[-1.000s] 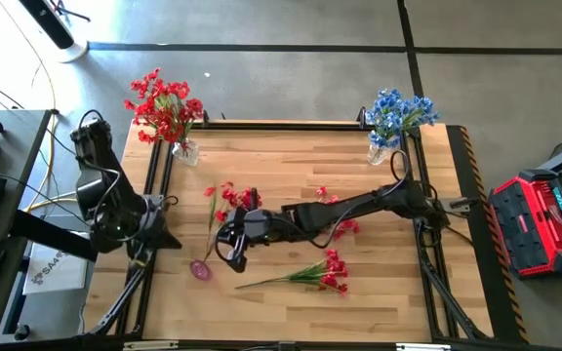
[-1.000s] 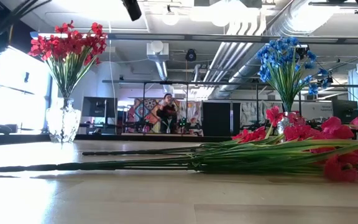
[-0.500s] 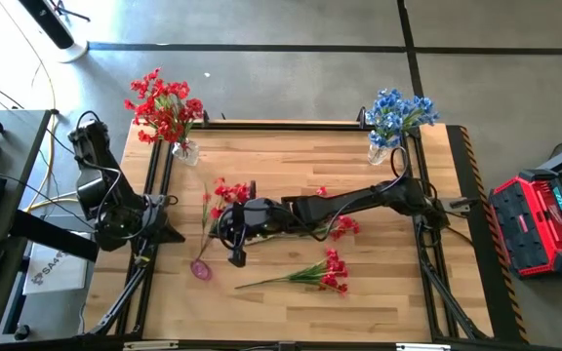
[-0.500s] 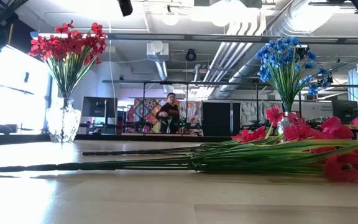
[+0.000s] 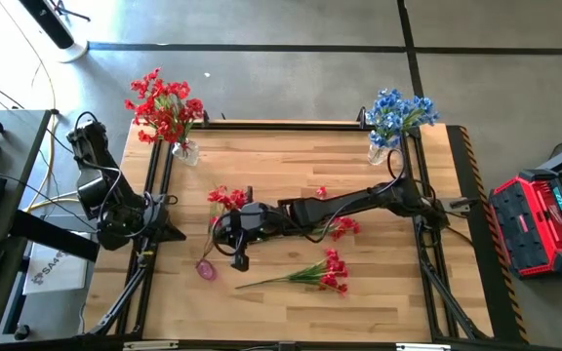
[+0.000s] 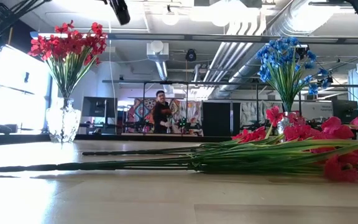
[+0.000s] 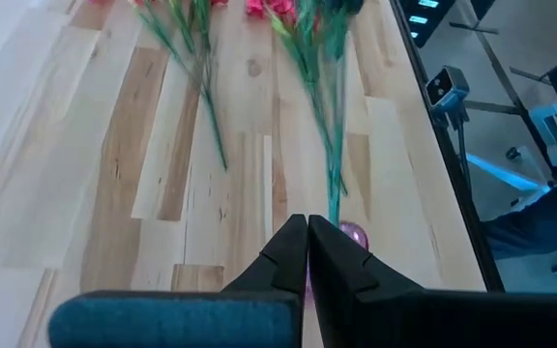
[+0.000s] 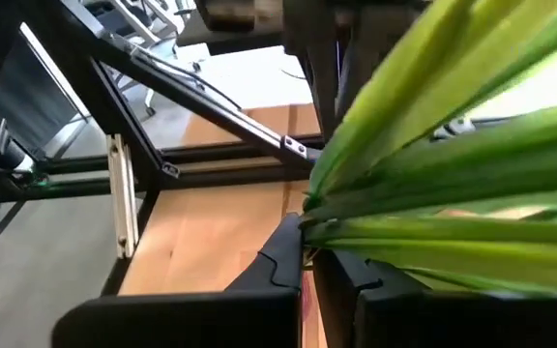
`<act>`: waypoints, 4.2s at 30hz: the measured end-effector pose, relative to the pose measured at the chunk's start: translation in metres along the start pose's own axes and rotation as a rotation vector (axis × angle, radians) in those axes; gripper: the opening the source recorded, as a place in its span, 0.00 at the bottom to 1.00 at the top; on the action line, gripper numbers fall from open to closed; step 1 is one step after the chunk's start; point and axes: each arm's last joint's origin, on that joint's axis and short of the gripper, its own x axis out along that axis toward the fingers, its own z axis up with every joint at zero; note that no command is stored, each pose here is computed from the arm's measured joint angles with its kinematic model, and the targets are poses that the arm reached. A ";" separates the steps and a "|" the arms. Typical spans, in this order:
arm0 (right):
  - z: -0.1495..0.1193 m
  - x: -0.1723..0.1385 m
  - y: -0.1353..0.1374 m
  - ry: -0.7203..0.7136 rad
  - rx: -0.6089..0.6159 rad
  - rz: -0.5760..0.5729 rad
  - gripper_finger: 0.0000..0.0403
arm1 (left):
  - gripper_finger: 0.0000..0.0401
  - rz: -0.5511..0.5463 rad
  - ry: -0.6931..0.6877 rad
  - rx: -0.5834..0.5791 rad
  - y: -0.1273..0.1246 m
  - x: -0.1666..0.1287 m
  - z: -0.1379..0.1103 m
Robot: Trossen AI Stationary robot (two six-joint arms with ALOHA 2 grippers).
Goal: Sort flowers into vase by color
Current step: Put the top red flower into the violet transparent vase
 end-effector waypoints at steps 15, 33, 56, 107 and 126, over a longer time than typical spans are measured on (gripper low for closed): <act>0.054 -0.031 -0.013 0.053 -0.054 0.089 0.00 | 0.00 0.076 -0.044 -0.101 0.011 -0.005 -0.002; 0.001 0.025 -0.008 0.150 -0.115 0.098 0.00 | 0.00 0.125 -0.056 -0.073 0.015 -0.006 -0.003; -0.004 0.035 -0.020 0.130 -0.174 0.125 0.31 | 0.15 0.138 -0.098 -0.102 0.015 -0.006 -0.001; 0.087 -0.058 -0.041 0.000 0.199 0.057 0.64 | 0.11 0.306 -0.603 -0.224 0.043 -0.116 0.093; -0.004 -0.013 -0.122 0.504 0.158 -0.143 0.61 | 0.11 0.320 -0.570 -0.192 0.022 -0.102 0.097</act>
